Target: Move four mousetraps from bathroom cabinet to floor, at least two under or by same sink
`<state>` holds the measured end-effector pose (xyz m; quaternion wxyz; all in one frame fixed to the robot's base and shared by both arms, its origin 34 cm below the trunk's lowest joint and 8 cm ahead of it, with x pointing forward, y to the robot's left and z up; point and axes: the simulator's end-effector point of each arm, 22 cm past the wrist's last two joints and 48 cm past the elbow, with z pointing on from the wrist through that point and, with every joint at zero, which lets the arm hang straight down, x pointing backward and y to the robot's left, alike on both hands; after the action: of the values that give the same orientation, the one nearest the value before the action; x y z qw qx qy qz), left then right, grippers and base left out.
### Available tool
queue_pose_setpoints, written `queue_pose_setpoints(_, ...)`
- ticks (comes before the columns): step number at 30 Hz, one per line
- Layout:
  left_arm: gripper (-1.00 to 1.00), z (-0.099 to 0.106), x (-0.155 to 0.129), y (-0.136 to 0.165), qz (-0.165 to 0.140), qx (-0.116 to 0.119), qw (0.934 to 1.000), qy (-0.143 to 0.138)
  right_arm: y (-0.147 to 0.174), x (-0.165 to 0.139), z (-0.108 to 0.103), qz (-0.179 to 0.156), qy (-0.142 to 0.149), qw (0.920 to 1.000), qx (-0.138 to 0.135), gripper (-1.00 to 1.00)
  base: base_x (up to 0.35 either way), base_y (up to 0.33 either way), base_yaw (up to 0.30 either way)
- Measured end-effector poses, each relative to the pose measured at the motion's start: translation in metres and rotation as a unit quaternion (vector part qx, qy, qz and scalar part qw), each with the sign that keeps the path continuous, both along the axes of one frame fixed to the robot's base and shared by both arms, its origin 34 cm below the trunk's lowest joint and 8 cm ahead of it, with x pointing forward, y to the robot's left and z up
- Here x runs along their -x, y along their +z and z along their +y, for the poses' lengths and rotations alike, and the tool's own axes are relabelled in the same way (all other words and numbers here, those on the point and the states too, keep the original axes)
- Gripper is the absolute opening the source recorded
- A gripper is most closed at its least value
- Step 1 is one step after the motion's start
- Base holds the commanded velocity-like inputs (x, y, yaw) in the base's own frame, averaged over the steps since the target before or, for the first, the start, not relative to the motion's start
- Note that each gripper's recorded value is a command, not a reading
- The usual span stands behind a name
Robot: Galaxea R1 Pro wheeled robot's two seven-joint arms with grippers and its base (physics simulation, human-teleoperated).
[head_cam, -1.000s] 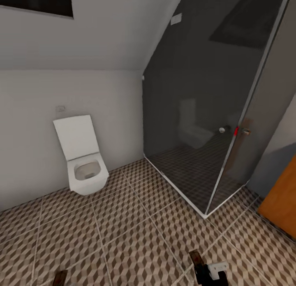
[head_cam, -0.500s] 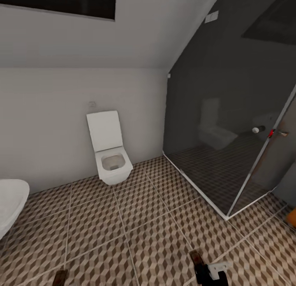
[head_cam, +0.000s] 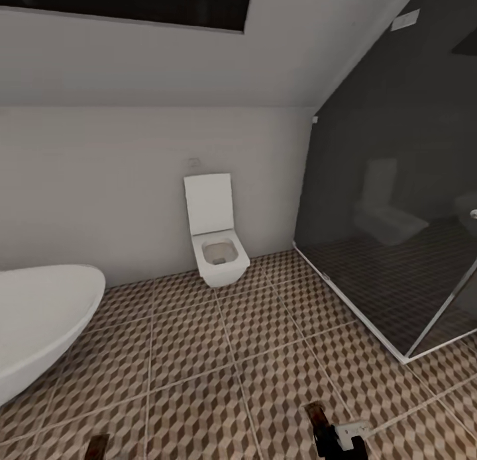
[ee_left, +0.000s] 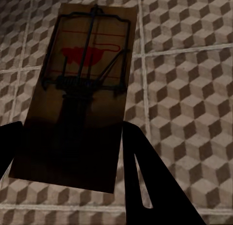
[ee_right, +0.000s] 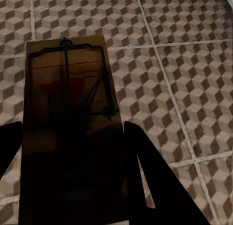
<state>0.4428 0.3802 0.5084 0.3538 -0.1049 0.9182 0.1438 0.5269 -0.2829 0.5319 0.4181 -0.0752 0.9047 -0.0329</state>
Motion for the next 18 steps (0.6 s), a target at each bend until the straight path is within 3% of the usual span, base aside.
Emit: queue_pose_setpoints(18, -1.00, 0.0000, 0.0032, -0.0032, 0.005, 0.000, 1.0000, 0.000, -0.0041, 0.0031, -0.0001, 0.005, 0.000, 1.0000, 0.000, -1.00, -0.091, 0.221, 0.249)
